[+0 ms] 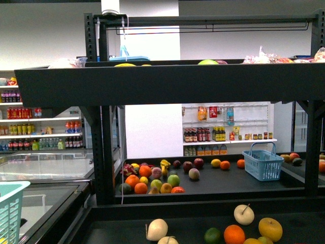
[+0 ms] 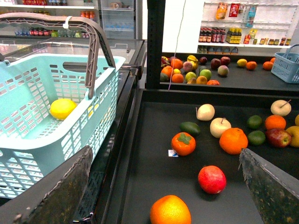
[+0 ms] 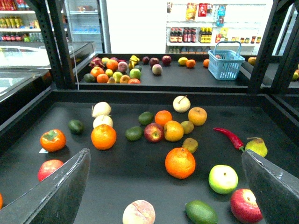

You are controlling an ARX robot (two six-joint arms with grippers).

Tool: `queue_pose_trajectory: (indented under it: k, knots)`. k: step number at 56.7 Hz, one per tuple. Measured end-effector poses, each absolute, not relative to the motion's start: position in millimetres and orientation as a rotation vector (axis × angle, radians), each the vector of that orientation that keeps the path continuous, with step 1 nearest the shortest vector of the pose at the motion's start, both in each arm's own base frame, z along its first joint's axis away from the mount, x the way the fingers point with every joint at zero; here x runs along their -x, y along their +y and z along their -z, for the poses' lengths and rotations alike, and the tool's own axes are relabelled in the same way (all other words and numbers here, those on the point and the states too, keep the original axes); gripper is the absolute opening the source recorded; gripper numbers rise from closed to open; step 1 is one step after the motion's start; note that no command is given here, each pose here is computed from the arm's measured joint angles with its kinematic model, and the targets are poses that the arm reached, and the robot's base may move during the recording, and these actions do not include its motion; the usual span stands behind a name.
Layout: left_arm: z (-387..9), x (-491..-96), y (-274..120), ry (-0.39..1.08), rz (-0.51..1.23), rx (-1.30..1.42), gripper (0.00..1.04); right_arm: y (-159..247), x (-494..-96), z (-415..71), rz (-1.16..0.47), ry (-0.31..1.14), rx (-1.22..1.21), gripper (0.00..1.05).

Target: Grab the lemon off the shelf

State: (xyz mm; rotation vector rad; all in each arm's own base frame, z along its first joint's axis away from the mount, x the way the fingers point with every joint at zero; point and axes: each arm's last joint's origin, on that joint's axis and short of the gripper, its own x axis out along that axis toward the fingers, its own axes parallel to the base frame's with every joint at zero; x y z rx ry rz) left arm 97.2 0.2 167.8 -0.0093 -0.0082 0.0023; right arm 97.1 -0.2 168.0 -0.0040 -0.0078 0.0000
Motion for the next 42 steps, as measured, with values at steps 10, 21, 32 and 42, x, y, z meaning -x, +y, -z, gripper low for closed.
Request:
queue_pose_trajectory:
  k: [10,21,32,42]
  knots:
    - [-167.8,-97.2,0.2,-0.008,-0.002,0.009,0.97,-0.2,-97.1,-168.0,0.0,-0.008,0.004,0.97]
    - [-167.8,-97.2,0.2,-0.008,-0.002,0.009,0.97,-0.2,-97.1,-168.0,0.0,-0.008,0.004,0.97]
    - [-167.8,-97.2,0.2,-0.008,-0.002,0.009,0.97,-0.2,-97.1,-168.0,0.0,-0.008,0.004,0.97]
    - [-167.8,-97.2,0.2,-0.008,-0.002,0.009,0.97,-0.2,-97.1,-168.0,0.0,-0.008,0.004,0.97]
